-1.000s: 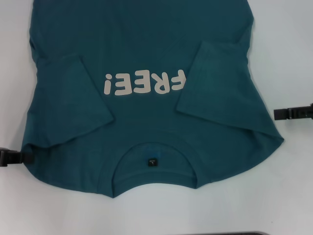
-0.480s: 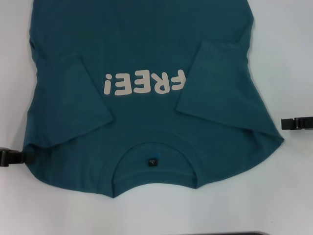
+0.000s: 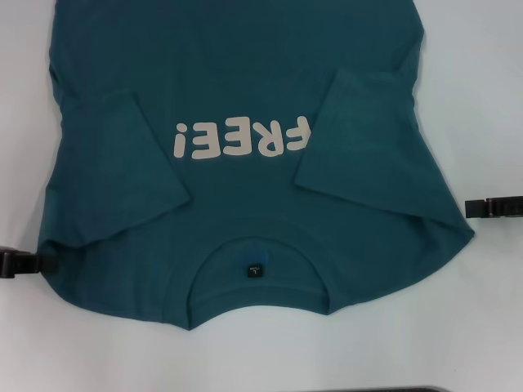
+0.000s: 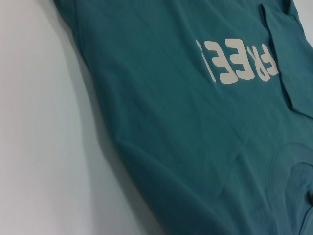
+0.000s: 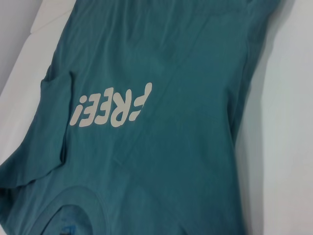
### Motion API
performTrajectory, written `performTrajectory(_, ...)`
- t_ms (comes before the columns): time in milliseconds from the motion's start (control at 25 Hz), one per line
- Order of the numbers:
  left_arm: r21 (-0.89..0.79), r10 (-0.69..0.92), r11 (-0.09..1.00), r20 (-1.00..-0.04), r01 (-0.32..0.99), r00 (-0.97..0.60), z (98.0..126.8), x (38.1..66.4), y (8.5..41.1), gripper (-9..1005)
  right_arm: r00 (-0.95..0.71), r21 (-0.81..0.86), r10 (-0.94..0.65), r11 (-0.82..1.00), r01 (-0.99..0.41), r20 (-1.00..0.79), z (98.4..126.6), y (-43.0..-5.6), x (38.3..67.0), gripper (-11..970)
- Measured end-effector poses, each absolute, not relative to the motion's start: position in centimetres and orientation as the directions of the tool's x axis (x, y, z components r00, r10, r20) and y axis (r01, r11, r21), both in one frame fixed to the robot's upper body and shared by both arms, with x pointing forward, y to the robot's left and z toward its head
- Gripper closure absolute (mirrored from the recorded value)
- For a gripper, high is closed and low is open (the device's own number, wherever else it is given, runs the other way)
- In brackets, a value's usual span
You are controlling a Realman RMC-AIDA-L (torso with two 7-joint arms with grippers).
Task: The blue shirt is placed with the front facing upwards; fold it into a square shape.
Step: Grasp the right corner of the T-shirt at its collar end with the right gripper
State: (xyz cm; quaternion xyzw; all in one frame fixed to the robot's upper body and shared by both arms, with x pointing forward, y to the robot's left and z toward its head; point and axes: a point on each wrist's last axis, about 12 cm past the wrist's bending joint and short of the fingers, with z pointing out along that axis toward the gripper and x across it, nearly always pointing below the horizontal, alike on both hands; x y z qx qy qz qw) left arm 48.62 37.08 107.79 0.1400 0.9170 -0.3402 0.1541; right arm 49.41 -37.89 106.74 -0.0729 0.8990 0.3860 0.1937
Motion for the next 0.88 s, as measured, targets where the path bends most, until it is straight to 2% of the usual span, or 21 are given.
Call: performTrajectory(880, -0.572, 0.188, 0.720, -0.384, 0.392, -0.904, 107.9, 49.2, 36.5, 968, -0.920, 0.656, 0.008, 0.703, -0.273, -0.391, 106.0, -36.8, 50.1, 401)
